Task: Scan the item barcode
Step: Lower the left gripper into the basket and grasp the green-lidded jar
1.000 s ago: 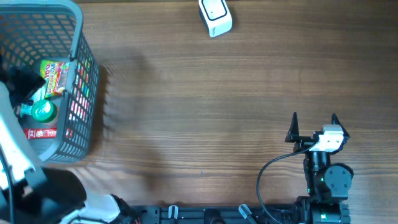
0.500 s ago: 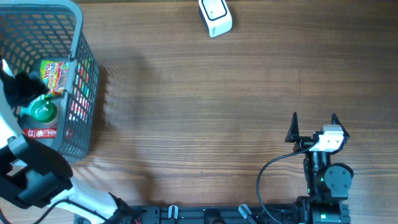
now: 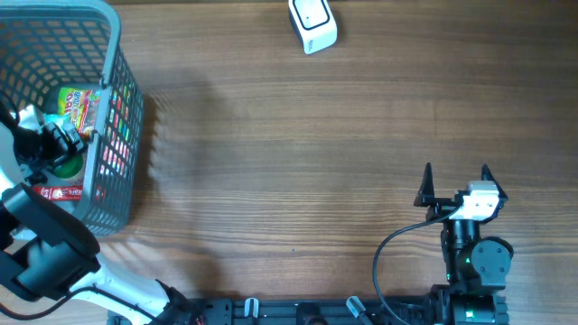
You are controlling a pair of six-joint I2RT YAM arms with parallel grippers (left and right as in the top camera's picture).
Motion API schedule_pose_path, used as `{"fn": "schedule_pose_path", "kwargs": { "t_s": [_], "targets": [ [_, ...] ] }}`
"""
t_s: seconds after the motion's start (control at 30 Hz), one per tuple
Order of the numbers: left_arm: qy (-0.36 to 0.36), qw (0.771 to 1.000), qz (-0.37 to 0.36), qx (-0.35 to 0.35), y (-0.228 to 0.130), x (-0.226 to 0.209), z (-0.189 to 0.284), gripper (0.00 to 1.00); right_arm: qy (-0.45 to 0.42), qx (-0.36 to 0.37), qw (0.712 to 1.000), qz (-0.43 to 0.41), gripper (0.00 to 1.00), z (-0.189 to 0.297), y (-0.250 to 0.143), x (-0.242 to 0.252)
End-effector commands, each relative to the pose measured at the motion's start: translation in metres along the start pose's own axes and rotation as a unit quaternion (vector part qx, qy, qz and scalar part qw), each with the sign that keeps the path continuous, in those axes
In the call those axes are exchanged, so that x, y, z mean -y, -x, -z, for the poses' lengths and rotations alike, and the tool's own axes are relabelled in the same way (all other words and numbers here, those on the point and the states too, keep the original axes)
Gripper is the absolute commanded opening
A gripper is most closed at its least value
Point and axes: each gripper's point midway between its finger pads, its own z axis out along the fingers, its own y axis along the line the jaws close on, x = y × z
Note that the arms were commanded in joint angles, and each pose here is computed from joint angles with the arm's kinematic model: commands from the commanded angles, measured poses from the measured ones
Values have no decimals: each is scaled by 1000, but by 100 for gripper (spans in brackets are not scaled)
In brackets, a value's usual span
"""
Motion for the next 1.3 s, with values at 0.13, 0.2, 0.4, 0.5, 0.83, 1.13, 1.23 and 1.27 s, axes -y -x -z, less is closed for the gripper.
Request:
{"fn": "schedule_pose_path", "kwargs": {
  "t_s": [0.13, 0.2, 0.4, 0.5, 0.83, 1.13, 1.23, 1.27],
  "targets": [
    [5, 1000, -20, 1, 5, -3, -11, 100, 3, 2, 1000, 4, 100, 0, 1, -1],
    [3, 1000, -27, -7, 5, -1, -18, 100, 3, 2, 1000, 4, 100, 0, 1, -2],
    [1, 999, -32, -22, 5, 2, -35, 100, 3, 2, 1000, 4, 100, 0, 1, -1],
    [1, 999, -33, -13, 10, 2, -37, 100, 3, 2, 1000, 4, 100, 0, 1, -2],
    [-15, 998, -56, -26, 5, 7, -43, 100, 3, 2, 1000, 5, 100, 0, 1, -1],
    [-23, 997, -53, -55, -10, 8, -71, 100, 3, 2, 1000, 5, 100, 0, 1, -2],
    [-62, 996, -50, -51, -9, 21, -70, 100, 3, 2, 1000, 4, 100, 0, 1, -2],
    [-69, 995, -49, -50, -9, 23, -70, 100, 3, 2, 1000, 4, 100, 0, 1, -1]
  ]
}}
